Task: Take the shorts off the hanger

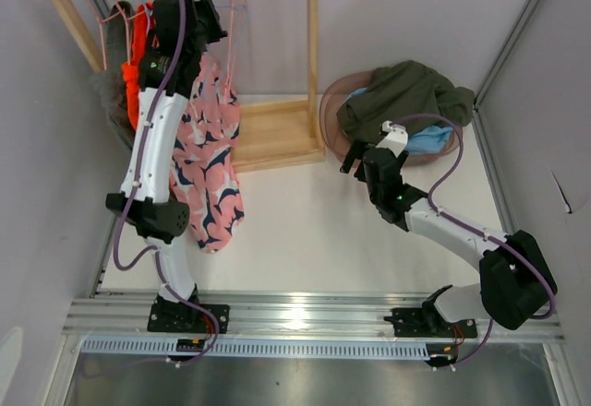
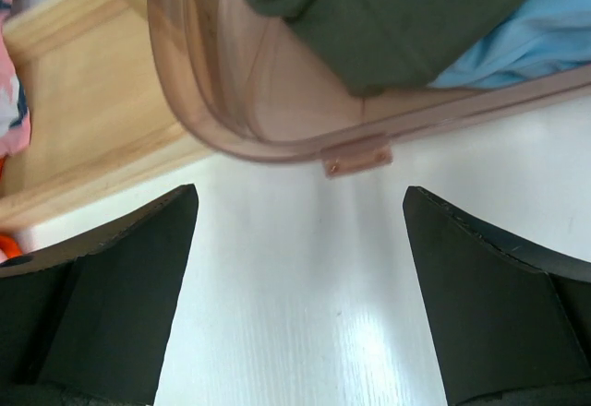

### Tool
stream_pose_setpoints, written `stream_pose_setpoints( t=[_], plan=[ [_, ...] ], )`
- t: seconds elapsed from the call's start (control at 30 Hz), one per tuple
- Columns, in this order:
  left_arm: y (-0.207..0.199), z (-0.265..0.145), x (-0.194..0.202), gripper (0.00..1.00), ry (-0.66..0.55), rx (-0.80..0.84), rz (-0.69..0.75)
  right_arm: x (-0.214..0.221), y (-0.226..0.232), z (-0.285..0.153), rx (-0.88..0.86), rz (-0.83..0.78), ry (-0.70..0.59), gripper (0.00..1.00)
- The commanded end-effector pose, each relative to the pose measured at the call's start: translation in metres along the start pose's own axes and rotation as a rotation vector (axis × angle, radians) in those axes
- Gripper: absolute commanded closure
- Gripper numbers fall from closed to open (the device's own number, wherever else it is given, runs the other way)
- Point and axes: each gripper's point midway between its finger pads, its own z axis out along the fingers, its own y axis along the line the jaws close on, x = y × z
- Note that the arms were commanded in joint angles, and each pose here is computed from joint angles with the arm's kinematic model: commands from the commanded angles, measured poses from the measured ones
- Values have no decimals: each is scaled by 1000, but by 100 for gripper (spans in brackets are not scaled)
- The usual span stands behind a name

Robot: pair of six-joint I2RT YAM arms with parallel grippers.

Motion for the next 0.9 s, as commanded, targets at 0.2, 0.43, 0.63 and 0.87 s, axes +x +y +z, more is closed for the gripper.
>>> stream_pose_setpoints(
  t=[0.2, 0.43, 0.63, 0.87],
  plan=[
    [-9, 8, -16, 100, -59, 64, -9, 18, 18, -12, -40, 42, -5, 1],
    [-3, -28, 4, 84, 46, 66, -10, 19, 32, -21, -57, 29, -11, 1],
    [1, -54, 3, 57, 68, 72, 9, 17, 42, -33, -72, 15, -18, 1],
    [19, -87, -43, 23, -43, -7, 39, 21, 45, -44, -70, -5, -15, 0]
  ],
)
